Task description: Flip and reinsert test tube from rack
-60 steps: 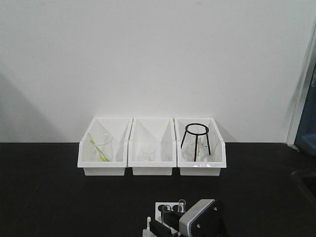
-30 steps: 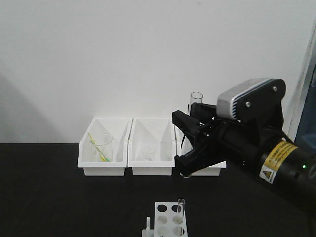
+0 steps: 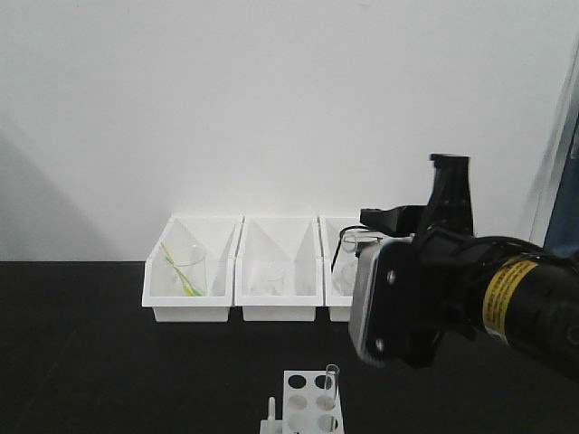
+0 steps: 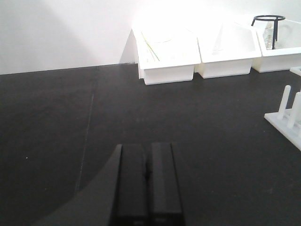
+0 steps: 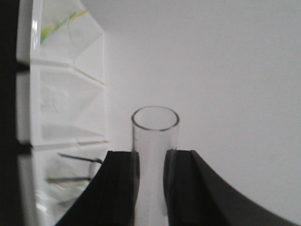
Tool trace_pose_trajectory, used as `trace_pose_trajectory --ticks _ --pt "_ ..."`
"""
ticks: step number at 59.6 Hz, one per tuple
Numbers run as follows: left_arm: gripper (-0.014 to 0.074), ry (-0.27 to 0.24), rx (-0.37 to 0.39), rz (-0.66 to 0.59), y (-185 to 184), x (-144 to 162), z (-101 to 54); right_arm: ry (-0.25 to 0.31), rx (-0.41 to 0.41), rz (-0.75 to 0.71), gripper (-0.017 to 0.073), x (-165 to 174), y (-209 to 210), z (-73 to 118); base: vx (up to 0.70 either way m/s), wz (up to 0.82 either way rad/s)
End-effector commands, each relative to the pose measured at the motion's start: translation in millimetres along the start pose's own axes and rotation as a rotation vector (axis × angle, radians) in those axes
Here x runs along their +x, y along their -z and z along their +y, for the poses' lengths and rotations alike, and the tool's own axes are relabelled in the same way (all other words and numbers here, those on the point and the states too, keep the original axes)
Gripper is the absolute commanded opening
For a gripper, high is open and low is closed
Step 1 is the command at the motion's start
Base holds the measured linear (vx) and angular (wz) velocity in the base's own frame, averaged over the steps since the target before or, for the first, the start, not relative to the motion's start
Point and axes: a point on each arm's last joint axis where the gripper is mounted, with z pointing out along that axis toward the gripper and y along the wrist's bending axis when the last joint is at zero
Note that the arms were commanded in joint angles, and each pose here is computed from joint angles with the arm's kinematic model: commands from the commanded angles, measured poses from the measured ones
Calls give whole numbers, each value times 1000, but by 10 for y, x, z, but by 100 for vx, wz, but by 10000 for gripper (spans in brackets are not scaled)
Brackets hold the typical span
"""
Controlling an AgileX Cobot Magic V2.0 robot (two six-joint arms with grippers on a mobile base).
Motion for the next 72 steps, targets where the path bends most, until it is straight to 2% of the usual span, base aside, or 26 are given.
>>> trace_pose_trajectory --ticks 1,2,3,4,6,8,12,17,22,23,28,31,35,40,45,57,72 --pt "-6 13 13 -91 13 -89 -11 -664 61 -76 -6 -112 123 -268 0 0" --pt "-6 13 13 -91 13 -89 -11 -805 57 -80 -6 -104 123 -271 0 0" --pt "-6 13 13 -91 13 -89 -11 -890 58 -84 -6 -91 123 -280 0 0" --pt "-6 13 13 -91 13 -89 -11 -1000 55 -94 -6 -86 122 -283 0 0" --pt "-6 13 13 -91 13 -89 -11 -1126 47 -126 -6 -88 111 -283 0 0" --pt "-6 13 13 -91 13 -89 -11 -1200 30 -167 -6 -103 99 -263 0 0" --pt "-6 13 13 -91 13 -89 -11 -1250 -6 -241 -6 -140 85 -212 0 0" --pt "-6 13 13 -91 13 -89 -11 -1225 -51 -300 -6 -150 68 -77 0 0" --pt "-6 13 13 -91 13 -89 -11 -1150 -103 -350 -6 -117 59 176 0 0" --pt "-6 13 13 -91 13 -89 -11 -1144 -118 -354 -6 -92 53 269 0 0" --pt "-6 13 13 -91 13 -89 -11 -1124 -136 -412 -6 -41 51 497 0 0" --pt "-6 13 13 -91 13 -89 -11 -1144 -119 -454 -6 6 49 620 0 0" --pt "-6 13 13 -91 13 -89 -11 -1167 -57 -519 -6 82 61 751 0 0" --pt "-6 13 13 -91 13 -89 -11 -1168 21 -562 -6 175 43 879 0 0" --pt "-6 13 13 -91 13 -89 -11 -1155 17 -540 -6 227 -44 998 0 0" --pt "-6 13 13 -91 13 -89 -11 -1063 -88 -555 -6 158 -228 1091 0 0" --pt "-6 13 13 -91 13 -89 -11 -1049 -114 -493 -6 172 -301 1111 0 0"
